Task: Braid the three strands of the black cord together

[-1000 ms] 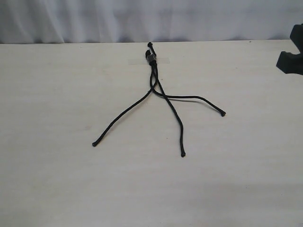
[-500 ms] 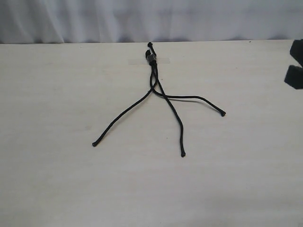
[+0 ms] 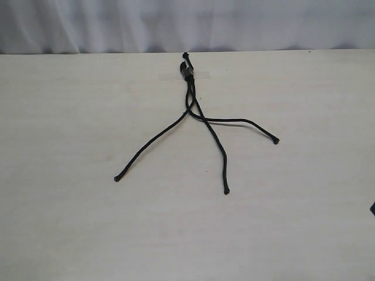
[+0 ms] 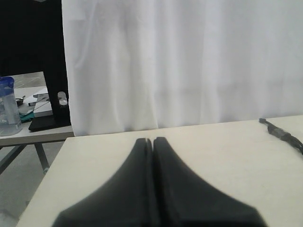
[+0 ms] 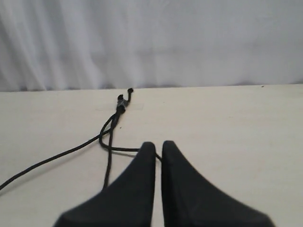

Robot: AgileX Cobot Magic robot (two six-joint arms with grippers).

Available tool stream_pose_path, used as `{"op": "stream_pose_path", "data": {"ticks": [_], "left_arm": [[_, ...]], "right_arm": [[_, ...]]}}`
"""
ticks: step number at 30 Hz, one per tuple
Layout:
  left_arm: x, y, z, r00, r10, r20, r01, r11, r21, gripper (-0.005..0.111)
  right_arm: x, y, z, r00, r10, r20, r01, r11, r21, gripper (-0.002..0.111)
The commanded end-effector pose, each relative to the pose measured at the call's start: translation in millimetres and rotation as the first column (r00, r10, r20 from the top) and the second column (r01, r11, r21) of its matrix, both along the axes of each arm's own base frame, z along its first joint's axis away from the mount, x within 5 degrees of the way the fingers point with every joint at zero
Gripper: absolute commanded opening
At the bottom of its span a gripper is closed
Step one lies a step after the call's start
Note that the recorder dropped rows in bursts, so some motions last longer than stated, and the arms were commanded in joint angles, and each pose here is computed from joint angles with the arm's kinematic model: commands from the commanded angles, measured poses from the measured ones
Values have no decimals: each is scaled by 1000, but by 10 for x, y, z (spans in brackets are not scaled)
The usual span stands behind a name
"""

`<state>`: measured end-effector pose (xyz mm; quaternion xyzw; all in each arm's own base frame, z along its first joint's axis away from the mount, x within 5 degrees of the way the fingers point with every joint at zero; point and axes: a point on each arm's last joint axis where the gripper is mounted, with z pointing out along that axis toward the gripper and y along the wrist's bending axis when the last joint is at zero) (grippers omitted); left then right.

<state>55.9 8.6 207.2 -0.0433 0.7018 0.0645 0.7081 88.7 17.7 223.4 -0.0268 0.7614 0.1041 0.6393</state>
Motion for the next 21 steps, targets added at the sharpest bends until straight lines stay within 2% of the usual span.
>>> {"op": "stream_pose_path", "data": {"ticks": [1,4,12,16,21], "left_arm": [[-1,-2,-4,1000,-3,5,3,1000,2,0],[-1,-2,-4,1000,-3,5,3,1000,2,0],[-1,-2,-4,1000,-3,5,3,1000,2,0],[-1,-2,-4,1000,-3,5,3,1000,2,0],[-1,-2,-4,1000,-3,5,3,1000,2,0]], "right_arm": [[-90,-51,-134,990,-42,135,34,998,57,4],[-140,-17,-138,988,20,154,-15,999,-31,4],[-171,-30,-152,992,-3,126,-5,998,66,4],[-171,-31,-161,993,-4,116,-4,998,66,4],[-174,-26,-161,989,25,143,-15,997,-72,4]]}}
